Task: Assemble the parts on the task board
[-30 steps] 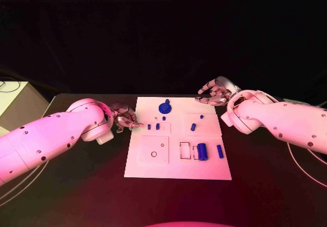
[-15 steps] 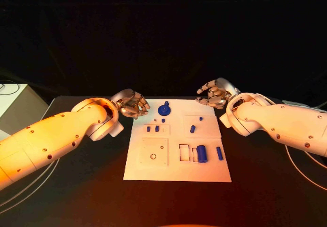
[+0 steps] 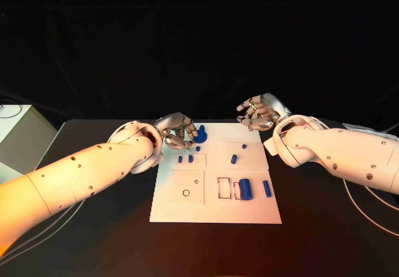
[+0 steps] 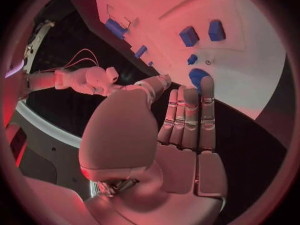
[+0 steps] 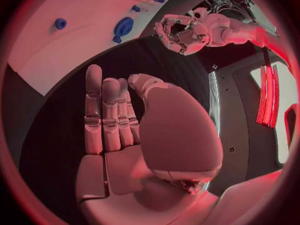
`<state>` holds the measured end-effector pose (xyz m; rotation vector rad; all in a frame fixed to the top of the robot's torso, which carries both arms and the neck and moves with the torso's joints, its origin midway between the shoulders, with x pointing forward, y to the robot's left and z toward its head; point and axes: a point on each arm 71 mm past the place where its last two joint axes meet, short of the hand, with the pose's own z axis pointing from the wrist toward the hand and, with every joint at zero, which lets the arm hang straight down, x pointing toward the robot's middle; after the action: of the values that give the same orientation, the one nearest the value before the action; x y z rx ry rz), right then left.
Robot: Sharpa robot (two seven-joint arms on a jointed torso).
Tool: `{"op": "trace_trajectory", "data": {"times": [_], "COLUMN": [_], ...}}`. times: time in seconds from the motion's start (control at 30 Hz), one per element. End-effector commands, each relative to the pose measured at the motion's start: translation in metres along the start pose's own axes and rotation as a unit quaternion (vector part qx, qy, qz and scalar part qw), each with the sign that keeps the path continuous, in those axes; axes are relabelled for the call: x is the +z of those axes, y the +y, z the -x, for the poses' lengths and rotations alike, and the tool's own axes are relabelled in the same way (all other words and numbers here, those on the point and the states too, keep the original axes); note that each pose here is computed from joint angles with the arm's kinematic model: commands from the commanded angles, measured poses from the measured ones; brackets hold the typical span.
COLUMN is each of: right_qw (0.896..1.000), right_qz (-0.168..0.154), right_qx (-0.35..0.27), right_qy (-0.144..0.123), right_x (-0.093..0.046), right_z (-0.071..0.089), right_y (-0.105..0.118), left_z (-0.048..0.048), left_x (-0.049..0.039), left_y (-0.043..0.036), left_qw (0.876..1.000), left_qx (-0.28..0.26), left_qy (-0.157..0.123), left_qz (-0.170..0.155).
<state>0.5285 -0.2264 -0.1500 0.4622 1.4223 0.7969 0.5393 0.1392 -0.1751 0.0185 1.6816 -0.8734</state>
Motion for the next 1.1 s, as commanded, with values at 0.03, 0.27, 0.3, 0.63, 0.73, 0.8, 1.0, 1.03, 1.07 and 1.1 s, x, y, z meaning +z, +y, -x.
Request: {"op": "trace_trajectory", "data": {"times": [0.03, 0.27, 0.3, 0.63, 0.73, 0.8, 1.0, 1.03, 1.07, 1.1], "right_qw": [1.0, 0.999, 0.999, 0.995, 0.994, 0.994, 0.993, 0.993, 0.993, 0.993], "right_qz": [0.023, 0.038, 0.042, 0.074, 0.081, 0.085, 0.089, 0.09, 0.09, 0.09], "right_qx": [0.012, 0.02, 0.021, 0.036, 0.043, 0.046, 0.051, 0.051, 0.052, 0.052], "right_qy": [-0.013, -0.021, -0.024, -0.054, -0.056, -0.056, -0.056, -0.056, -0.056, -0.056], "right_x": [0.0, 0.0, 0.0, -0.001, -0.001, -0.001, -0.001, -0.001, -0.001, -0.001], "right_z": [0.0, 0.0, 0.0, 0.002, 0.002, 0.002, 0.002, 0.002, 0.002, 0.002], "right_y": [0.004, 0.008, 0.009, 0.015, 0.017, 0.018, 0.019, 0.019, 0.019, 0.019], "left_z": [-0.0043, -0.0142, -0.0154, -0.0215, -0.0233, -0.0244, -0.0276, -0.0282, -0.0286, -0.0287], "left_x": [0.0066, 0.0177, 0.0191, 0.0288, 0.031, 0.032, 0.0342, 0.0346, 0.035, 0.035], "left_y": [-0.005, -0.0071, -0.0074, -0.0086, -0.0079, -0.0073, -0.0054, -0.005, -0.0047, -0.0046], "left_qw": [0.997, 0.995, 0.994, 0.991, 0.991, 0.99, 0.989, 0.989, 0.989, 0.989], "left_qx": [0.067, 0.099, 0.103, 0.124, 0.127, 0.129, 0.133, 0.133, 0.134, 0.134], "left_qy": [0.008, 0.027, 0.03, 0.043, 0.046, 0.049, 0.056, 0.056, 0.057, 0.057], "left_qz": [-0.025, -0.014, -0.011, 0.009, 0.013, 0.016, 0.024, 0.025, 0.026, 0.027]}}
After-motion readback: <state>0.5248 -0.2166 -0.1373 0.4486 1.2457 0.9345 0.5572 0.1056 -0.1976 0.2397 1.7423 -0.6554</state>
